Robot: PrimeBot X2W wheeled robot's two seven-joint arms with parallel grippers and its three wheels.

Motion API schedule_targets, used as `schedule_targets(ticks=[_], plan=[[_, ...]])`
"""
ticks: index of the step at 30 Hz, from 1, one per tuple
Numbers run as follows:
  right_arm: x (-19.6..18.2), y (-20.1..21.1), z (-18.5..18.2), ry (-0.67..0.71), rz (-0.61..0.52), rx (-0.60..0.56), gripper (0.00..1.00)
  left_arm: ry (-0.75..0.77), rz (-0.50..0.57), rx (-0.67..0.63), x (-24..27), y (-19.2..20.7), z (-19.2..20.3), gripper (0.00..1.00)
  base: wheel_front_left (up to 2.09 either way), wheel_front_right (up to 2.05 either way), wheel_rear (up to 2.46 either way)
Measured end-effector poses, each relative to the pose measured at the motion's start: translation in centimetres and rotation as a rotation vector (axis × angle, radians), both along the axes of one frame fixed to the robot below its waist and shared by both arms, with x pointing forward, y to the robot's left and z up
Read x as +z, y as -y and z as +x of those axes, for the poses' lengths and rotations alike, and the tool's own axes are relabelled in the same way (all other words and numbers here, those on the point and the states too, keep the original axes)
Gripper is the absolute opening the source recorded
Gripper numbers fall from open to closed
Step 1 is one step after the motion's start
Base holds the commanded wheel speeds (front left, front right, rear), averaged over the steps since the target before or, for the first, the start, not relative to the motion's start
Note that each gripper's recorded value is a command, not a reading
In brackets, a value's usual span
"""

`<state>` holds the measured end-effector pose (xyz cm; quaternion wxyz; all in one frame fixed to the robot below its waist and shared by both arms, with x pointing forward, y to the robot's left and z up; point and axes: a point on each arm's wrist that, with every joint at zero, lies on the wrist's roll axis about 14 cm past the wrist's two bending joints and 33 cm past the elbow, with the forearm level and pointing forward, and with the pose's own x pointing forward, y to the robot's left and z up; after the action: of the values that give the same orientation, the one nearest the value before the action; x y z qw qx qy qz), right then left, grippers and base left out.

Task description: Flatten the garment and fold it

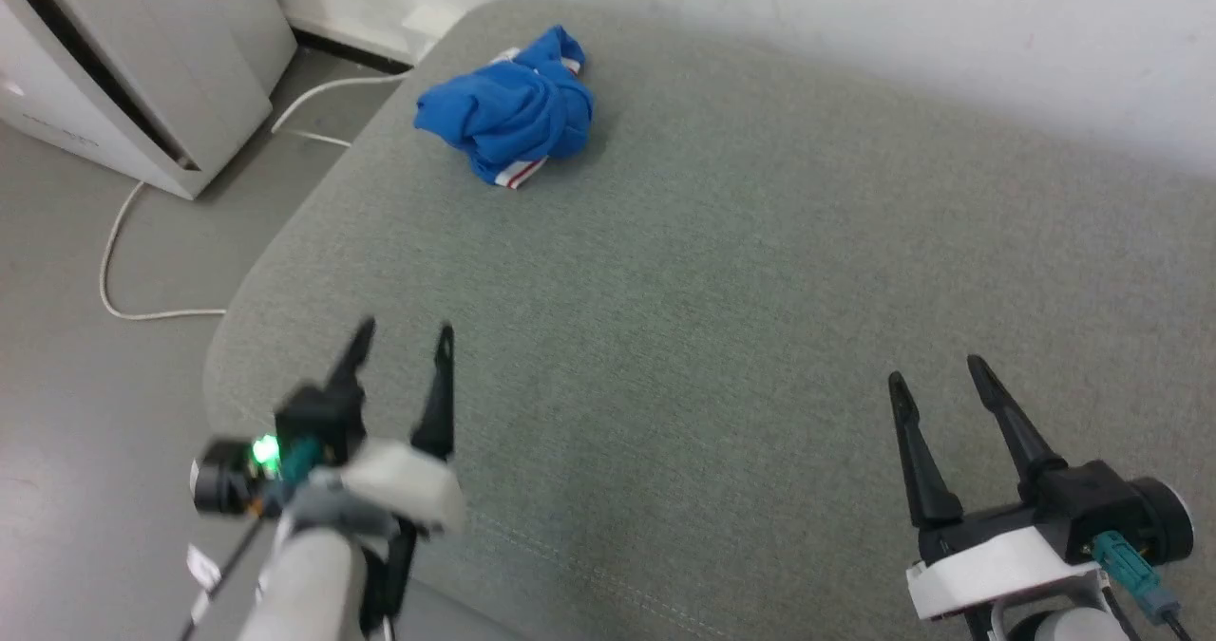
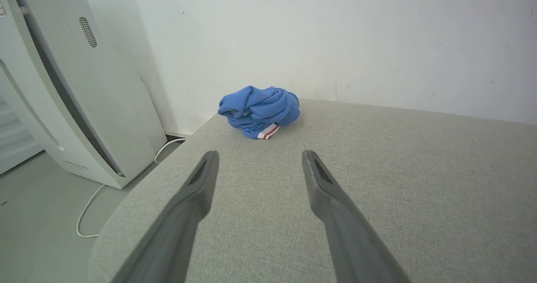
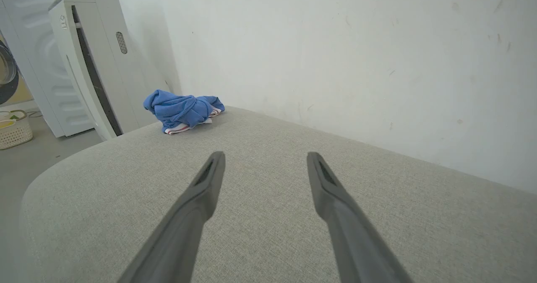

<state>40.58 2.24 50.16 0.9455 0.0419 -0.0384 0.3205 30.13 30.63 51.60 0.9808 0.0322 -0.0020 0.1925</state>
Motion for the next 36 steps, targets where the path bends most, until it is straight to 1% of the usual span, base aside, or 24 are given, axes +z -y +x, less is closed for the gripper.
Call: schedule_targets(ticks=[6,12,13,14,18,19,24,28,32,34,35,36], plan=[[0.1,-0.4,1.6,0.031,0.007,0.006,1.00,-0.058,0.092,-0.077,3.3,-2.5,7.2,1.00,0.00,0.00,0.00],[-0.5,0.3,3.4,0.027,0.002,0.005,1.00,-0.228,0.156,-0.114,3.7,-4.8,14.4,1.00,0.00,0.00,0.00],[-0.5,0.5,3.8,0.028,0.006,0.001,1.00,-0.243,0.151,-0.116,3.7,-5.3,15.5,1.00,0.00,0.00,0.00],[-0.4,0.6,4.2,0.036,0.016,-0.006,1.00,-0.253,0.140,-0.121,3.7,-5.6,16.6,1.00,0.00,0.00,0.00],[0.1,1.6,5.6,0.056,0.058,-0.041,1.00,-0.386,0.086,-0.122,1.5,-6.7,20.2,1.00,0.00,0.00,0.00],[-0.1,1.9,5.9,0.054,0.061,-0.051,1.00,-0.422,0.082,-0.119,0.9,-7.1,20.9,1.00,0.00,0.00,0.00],[-1.4,3.8,7.2,0.038,0.061,-0.106,1.00,-0.604,-0.006,-0.091,-2.9,-8.5,23.7,1.00,0.00,0.00,0.00],[-2.6,5.6,7.6,0.017,0.051,-0.156,1.00,-0.729,-0.083,-0.075,-6.6,-8.8,24.9,1.00,0.00,0.00,0.00],[-3.9,7.1,7.9,-0.010,0.031,-0.198,1.00,-0.860,-0.186,-0.076,-10.9,-8.2,25.0,1.00,0.00,0.00,0.00],[-4.7,7.8,7.9,-0.026,0.019,-0.216,1.00,-0.904,-0.222,-0.076,-12.1,-8.1,25.0,1.00,0.00,0.00,0.00],[-5.0,8.0,8.0,-0.033,0.014,-0.223,1.00,-0.925,-0.246,-0.077,-12.6,-8.0,25.0,0.02,0.00,0.00,0.00],[-5.3,8.3,8.0,-0.039,0.009,-0.230,1.00,-0.938,-0.268,-0.078,-12.8,-7.9,25.2,0.00,0.00,0.00,0.00]])
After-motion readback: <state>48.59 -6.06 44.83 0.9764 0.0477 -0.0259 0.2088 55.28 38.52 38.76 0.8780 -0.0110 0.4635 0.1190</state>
